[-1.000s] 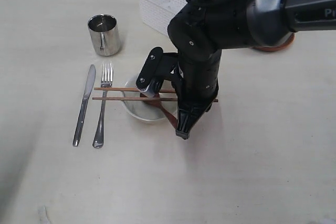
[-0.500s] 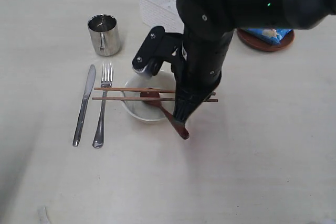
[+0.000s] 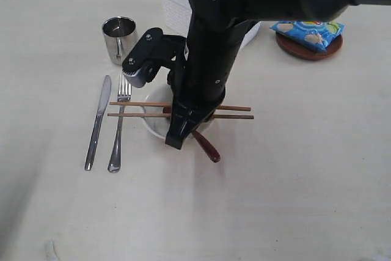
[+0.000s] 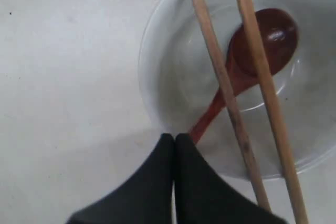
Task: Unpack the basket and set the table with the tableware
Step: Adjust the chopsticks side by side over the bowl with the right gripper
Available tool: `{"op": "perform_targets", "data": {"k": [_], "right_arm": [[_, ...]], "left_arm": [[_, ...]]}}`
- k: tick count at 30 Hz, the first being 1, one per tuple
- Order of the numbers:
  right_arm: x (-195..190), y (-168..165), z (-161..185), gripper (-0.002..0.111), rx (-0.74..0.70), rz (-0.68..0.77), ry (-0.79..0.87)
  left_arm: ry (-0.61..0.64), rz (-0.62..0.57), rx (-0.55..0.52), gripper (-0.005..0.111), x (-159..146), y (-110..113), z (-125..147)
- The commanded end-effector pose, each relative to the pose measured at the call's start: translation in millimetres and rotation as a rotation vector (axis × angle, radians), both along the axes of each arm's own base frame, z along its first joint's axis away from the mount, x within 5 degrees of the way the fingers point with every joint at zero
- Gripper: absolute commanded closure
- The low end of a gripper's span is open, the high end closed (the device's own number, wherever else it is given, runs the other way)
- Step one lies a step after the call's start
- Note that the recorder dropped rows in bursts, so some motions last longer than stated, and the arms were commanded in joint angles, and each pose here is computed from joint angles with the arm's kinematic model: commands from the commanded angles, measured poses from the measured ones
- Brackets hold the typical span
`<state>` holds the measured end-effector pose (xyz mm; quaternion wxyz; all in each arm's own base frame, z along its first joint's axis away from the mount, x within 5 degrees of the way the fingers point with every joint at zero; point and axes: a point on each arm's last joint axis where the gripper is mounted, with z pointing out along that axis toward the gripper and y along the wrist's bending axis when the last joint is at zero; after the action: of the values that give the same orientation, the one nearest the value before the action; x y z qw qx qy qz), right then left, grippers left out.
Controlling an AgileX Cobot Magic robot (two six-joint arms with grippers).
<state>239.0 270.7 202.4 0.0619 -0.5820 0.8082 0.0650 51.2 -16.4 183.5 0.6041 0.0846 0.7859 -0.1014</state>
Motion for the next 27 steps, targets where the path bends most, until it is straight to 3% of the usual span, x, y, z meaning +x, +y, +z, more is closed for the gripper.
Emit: {"op": "perform_targets", "data": {"k": [1,27], "right_arm": [[0,6,-7,0.109,0.002,0.036,0.003],[11,19,-31,0.109,0.062,0.048,-0.039]], "left_arm": [[-0.001,-0.005,-0.001,0.107,0,0,-1],[-0.001,-0.005,-0.003,0.107,0,0,-1]]}}
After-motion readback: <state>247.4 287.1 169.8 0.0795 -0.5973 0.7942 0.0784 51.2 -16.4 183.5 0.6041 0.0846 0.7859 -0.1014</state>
